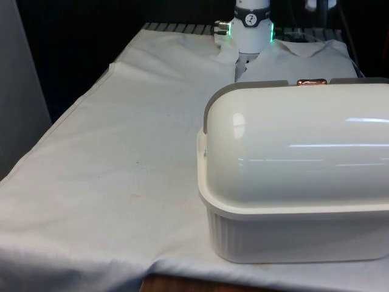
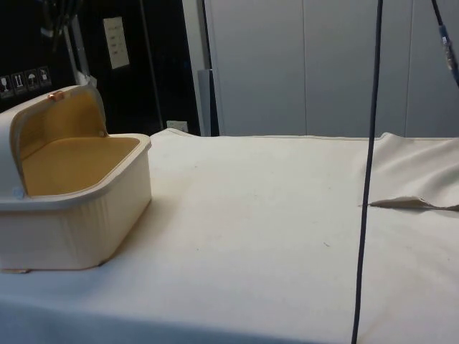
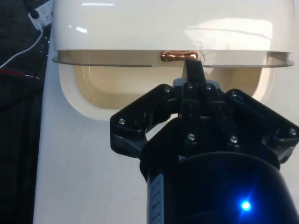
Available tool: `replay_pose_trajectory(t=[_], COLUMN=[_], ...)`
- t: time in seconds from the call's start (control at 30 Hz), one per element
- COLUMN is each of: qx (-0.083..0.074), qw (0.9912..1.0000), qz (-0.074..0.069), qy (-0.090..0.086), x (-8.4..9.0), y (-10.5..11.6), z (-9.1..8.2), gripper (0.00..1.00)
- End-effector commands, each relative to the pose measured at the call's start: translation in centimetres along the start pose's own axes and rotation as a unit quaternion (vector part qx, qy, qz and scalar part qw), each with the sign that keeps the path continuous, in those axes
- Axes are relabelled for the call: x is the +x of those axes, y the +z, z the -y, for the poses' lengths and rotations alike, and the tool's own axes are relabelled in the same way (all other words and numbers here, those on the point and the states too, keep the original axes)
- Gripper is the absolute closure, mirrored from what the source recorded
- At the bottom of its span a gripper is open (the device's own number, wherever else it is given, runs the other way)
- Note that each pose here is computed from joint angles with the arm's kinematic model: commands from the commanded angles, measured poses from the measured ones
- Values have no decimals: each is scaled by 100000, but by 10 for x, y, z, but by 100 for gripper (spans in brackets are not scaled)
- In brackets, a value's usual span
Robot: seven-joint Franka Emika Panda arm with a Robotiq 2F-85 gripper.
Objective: Open the lid, then close it.
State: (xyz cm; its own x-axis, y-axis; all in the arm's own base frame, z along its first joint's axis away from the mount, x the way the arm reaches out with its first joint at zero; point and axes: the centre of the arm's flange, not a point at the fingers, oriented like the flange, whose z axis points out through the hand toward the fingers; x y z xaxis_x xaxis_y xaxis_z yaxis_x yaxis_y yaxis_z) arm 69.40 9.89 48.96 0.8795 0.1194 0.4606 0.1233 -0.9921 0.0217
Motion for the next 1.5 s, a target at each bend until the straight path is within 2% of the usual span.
replay_pose_trajectory(t=[0.0, 0.1, 0.13, 0.47, 0.5, 0.67, 0.77, 0.8, 0.83, 1.07, 1.1, 1.13, 1.2, 1.23, 1.37, 1.4, 1.43, 1.47], qx=[-15, -31, -9, -179, -103, -188, -190, -107, -208, -397, -240, -388, -372, -390, -270, -273, -257, -233], qw=[100000, 99998, 100000, 99971, 99982, 99905, 99856, 99894, 99839, 99666, 99730, 99639, 99577, 99506, 99381, 99376, 99442, 99398], qz=[301, 552, 201, 2399, 1900, 4347, 5347, 4598, 5645, 7939, 7143, 8239, 8887, 9585, 10729, 10778, 10182, 10579], qy=[-23, -82, -9, -188, -191, -249, -416, -301, -595, -1889, -1667, -1987, -2296, -2570, -2866, -2869, -2743, -2844], x=[2, 7, 7, 16, 17, 17, 17, 17, 17, 15, 16, 15, 14, 13, 12, 12, 12, 12], y=[-5, -16, -13, -33, -33, -37, -39, -39, -40, -43, -45, -43, -43, -43, -43, -42, -44, -43], z=[0, -1, -1, -2, -1, -2, -1, -1, -1, 1, 0, 1, 1, 1, 1, 1, 1, 1], gripper=[100, 100, 100, 100, 100, 100, 100, 100, 100, 100, 100, 100, 100, 100, 100, 100, 100, 100])
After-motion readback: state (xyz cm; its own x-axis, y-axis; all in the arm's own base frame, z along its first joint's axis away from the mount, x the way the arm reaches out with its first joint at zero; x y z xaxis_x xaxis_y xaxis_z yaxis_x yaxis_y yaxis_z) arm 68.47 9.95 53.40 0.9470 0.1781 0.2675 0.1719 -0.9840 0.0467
